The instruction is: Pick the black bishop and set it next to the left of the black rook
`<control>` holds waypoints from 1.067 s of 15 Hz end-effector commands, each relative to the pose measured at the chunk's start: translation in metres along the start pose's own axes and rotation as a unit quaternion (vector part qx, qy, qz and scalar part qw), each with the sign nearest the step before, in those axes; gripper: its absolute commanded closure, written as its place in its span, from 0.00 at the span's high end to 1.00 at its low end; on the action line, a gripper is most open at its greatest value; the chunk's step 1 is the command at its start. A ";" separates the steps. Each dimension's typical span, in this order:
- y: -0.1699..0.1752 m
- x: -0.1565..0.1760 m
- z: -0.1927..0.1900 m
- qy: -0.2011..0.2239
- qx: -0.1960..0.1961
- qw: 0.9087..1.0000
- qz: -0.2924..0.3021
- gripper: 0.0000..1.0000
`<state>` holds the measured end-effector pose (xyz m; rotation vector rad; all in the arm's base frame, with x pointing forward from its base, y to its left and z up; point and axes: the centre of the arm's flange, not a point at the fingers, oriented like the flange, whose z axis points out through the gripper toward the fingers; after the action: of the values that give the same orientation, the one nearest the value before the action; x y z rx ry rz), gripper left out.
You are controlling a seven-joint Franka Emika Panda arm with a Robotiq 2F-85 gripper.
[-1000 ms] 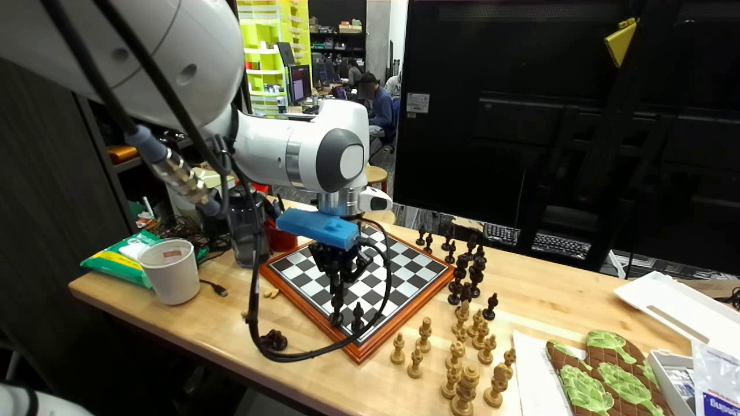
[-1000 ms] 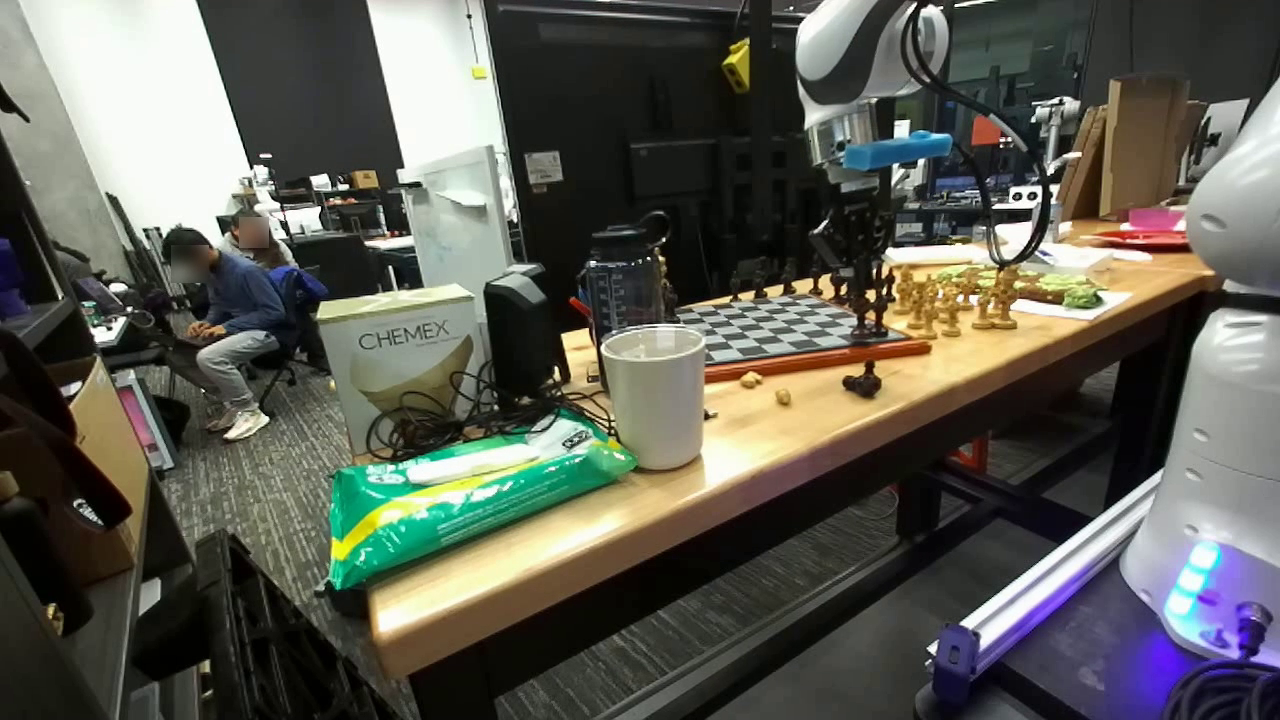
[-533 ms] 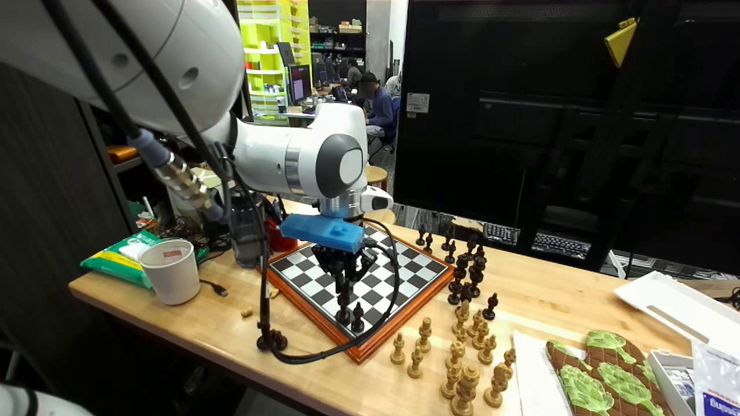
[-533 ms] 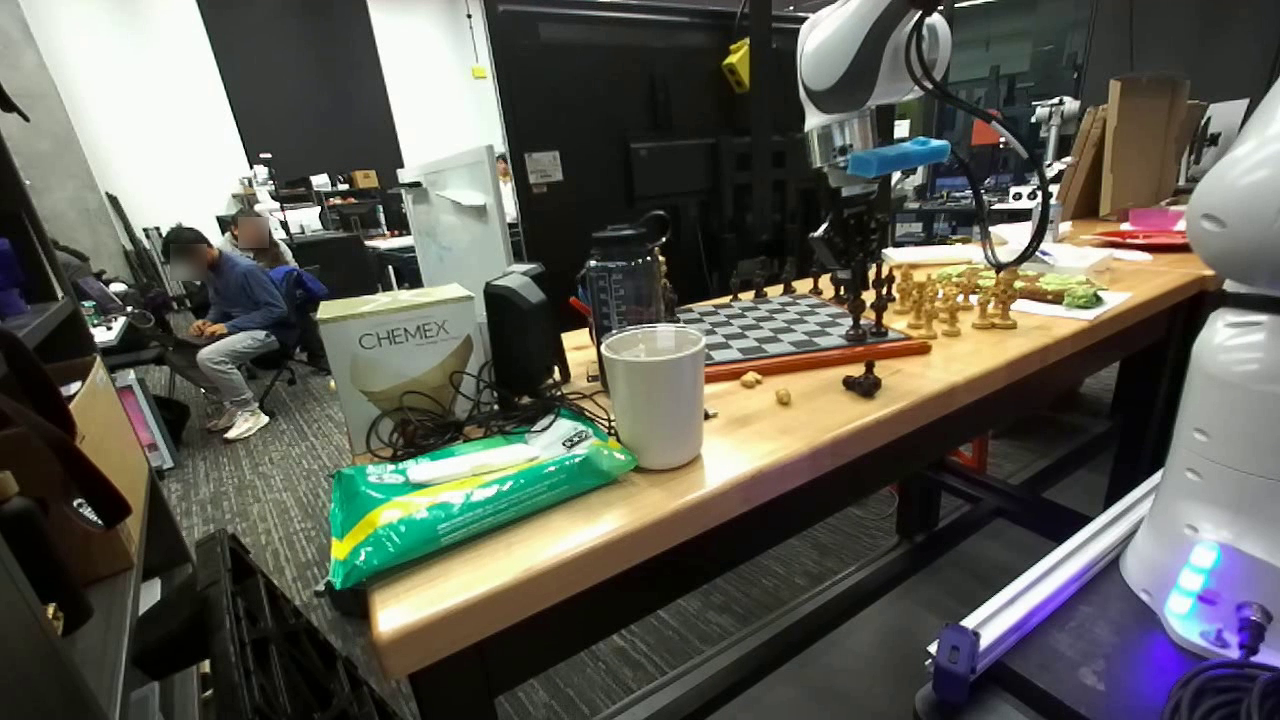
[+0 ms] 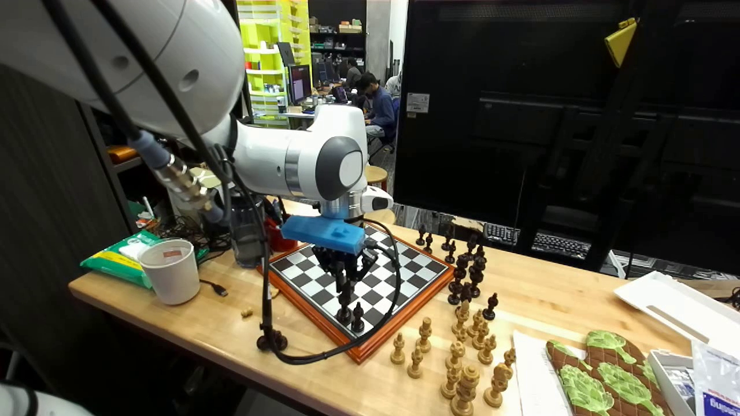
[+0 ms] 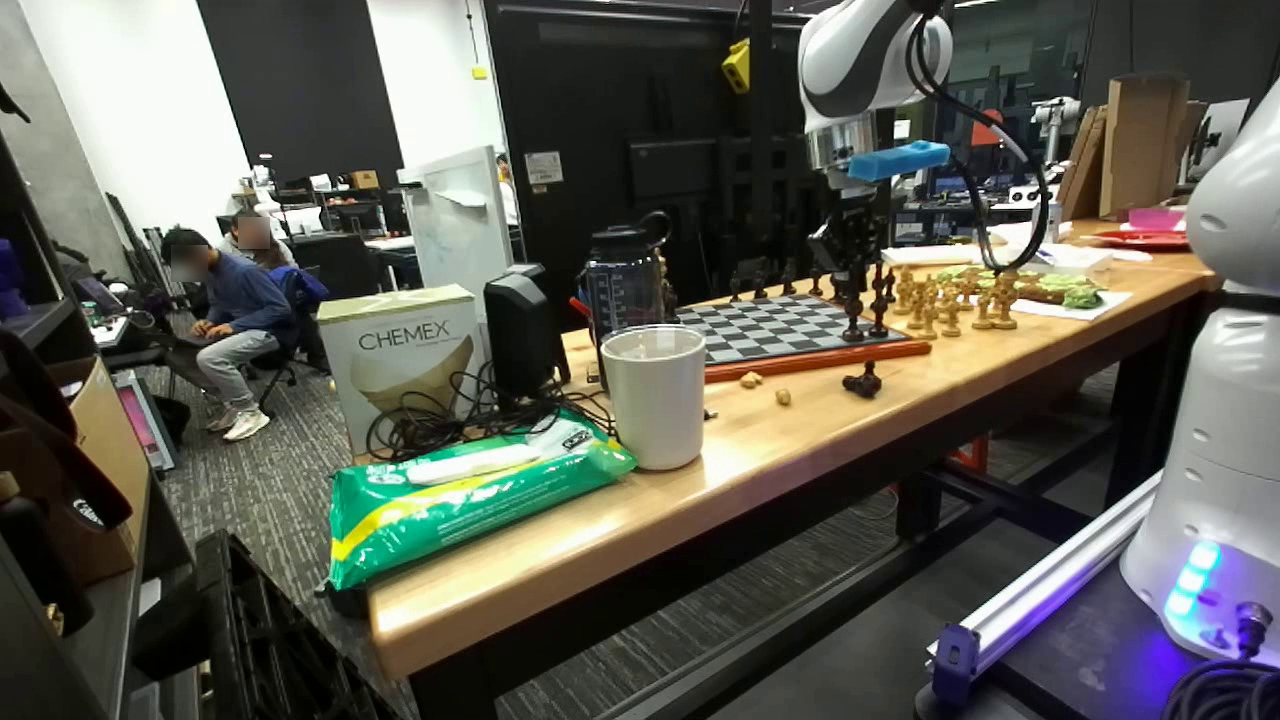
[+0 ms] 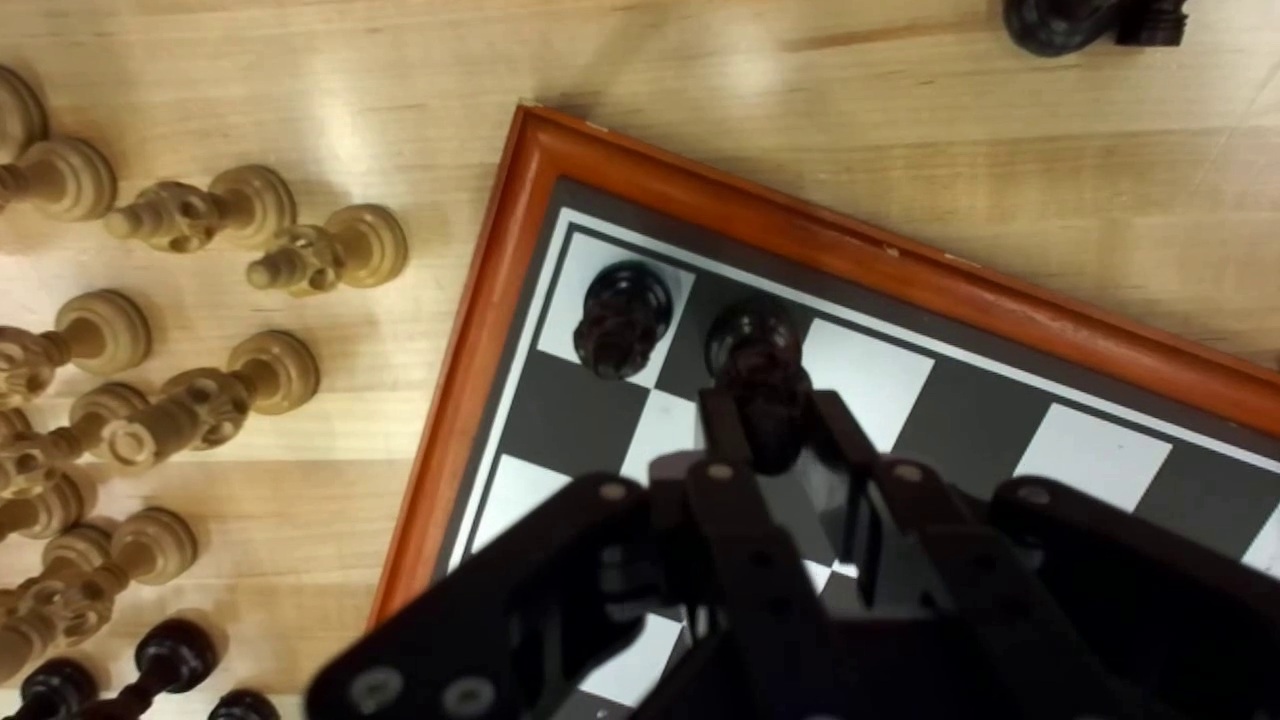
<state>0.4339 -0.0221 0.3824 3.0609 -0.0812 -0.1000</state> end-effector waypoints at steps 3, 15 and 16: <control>0.004 -0.007 -0.002 0.010 -0.004 1.000 -0.009 0.67; -0.012 -0.031 -0.065 0.026 -0.011 1.000 0.009 1.00; -0.011 -0.032 -0.069 0.027 -0.010 1.000 0.010 1.00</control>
<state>0.4218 -0.0095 0.4272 3.0485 -0.0848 -0.0383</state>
